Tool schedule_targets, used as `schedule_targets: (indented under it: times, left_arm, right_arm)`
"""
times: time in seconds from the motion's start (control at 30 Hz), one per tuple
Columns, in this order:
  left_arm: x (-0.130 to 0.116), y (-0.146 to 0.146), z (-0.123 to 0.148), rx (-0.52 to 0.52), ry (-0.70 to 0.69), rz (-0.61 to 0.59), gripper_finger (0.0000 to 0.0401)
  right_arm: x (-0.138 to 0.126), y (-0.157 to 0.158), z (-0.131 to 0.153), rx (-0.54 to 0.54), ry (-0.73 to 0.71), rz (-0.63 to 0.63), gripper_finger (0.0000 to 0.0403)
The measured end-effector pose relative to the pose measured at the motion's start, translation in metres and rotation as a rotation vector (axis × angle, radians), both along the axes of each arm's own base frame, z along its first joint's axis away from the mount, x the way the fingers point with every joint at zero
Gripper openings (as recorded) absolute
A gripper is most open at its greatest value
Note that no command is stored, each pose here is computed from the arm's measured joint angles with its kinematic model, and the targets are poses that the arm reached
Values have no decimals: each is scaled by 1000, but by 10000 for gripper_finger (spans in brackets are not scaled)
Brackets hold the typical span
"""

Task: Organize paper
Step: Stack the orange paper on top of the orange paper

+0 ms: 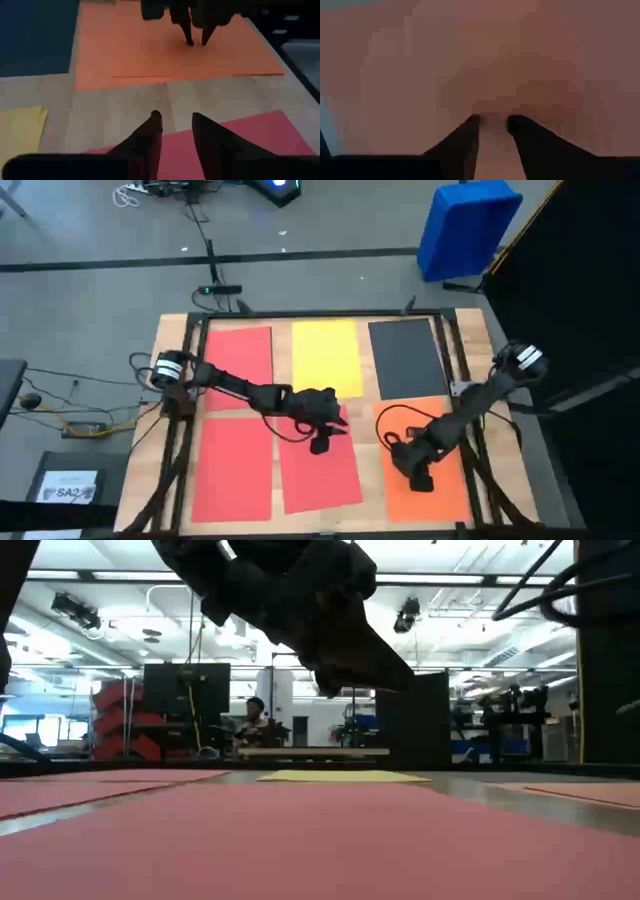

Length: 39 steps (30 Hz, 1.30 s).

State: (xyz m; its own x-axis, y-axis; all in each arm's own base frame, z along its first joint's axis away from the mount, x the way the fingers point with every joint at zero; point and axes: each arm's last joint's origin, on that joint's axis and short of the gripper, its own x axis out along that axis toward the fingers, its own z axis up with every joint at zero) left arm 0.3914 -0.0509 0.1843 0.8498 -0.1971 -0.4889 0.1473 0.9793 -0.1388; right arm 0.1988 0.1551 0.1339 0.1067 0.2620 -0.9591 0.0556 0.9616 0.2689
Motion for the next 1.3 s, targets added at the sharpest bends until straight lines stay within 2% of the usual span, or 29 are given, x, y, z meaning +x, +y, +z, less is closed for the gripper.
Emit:
schedule_targets:
  times: [0.2, 0.53, 0.87, 1.0, 1.17, 1.3]
  left_arm:
    - [0, 0, 0, 0, 0, 0, 90]
    - [1, 7, 1, 13, -13, 40, 90]
    - [3, 10, 3, 11, -42, 47, 90]
    - [3, -1, 6, 7, -74, 23, 90]
    - [2, -30, 13, 39, -113, -35, 90]
    - [14, -57, 21, 104, -104, -71, 90]
  right_arm:
    - [15, -4, -5, 33, -66, -5, 99]
    - [27, -10, 3, 5, -123, 2, 99]
    - [36, -8, 35, 27, -248, 27, 99]
    - [27, -25, 51, -96, -270, -15, 99]
    - [16, -66, 64, -373, -257, -135, 99]
    - [21, -101, 53, -438, -192, -169, 99]
